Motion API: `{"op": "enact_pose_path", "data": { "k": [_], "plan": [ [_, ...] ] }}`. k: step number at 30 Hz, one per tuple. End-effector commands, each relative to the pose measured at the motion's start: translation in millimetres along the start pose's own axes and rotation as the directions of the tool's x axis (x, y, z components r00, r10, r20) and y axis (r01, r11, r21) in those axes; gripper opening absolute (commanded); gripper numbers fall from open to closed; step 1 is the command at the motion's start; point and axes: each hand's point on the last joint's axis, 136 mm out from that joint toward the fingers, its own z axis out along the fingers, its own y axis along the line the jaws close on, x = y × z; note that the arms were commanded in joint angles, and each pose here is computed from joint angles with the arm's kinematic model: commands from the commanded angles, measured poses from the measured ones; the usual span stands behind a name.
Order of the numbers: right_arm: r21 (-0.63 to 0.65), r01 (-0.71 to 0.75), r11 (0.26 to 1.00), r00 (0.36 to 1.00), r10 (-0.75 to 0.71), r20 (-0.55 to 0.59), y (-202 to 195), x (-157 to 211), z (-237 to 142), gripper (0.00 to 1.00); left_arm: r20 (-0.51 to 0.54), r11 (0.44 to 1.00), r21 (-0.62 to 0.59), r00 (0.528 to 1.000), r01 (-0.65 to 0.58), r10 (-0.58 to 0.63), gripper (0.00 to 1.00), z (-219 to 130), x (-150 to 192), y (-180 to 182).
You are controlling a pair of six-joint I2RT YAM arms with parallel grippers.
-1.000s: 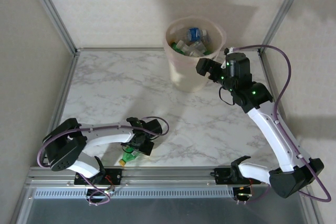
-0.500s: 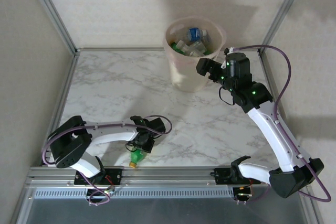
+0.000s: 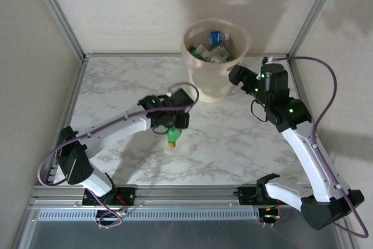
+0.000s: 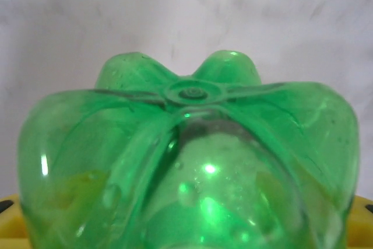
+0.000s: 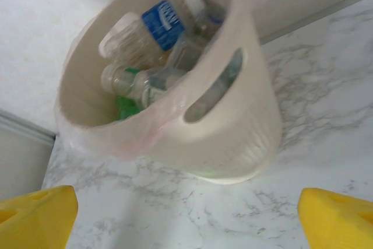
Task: Put the plastic bottles in the bin
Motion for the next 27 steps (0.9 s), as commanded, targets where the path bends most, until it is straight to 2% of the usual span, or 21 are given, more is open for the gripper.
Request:
{"op": "enact_pose_path", "data": {
  "k": [1,5,11,14,18,24,27],
  "plan": [
    [0.102,-0.023,0.995,1.000,0.024,-0.009,-29,6,-2,0.97,0.094,0.998,-0.012,0.994,0.058,-0.057,0.54,-37,-50,17],
    [0.161,-0.044,0.986,0.998,0.052,-0.047,-55,30,-2,0.97,0.239,0.985,0.116,0.959,0.128,-0.153,0.56,-67,-126,3],
    [0.159,-0.119,0.980,0.982,0.139,-0.126,-75,77,-8,0.96,0.389,0.939,0.303,0.879,0.159,-0.275,0.57,-85,-231,-35],
    [0.139,-0.158,0.978,0.970,0.180,-0.163,-80,97,-14,0.95,0.401,0.858,0.484,0.828,0.171,-0.391,0.58,-99,-281,-59],
    [0.116,-0.189,0.975,0.957,0.209,-0.200,-83,114,-20,0.95,0.338,0.685,0.710,0.776,0.162,-0.533,0.57,-103,-324,-82],
    [0.099,-0.205,0.974,0.946,0.223,-0.235,-79,123,-24,0.94,0.283,0.521,0.847,0.740,0.106,-0.610,0.59,-105,-348,-106],
    [0.095,-0.204,0.974,0.945,0.221,-0.240,-76,121,-24,0.94,0.234,0.457,0.883,0.746,0.104,-0.623,0.59,-96,-351,-118]
  ]
}}
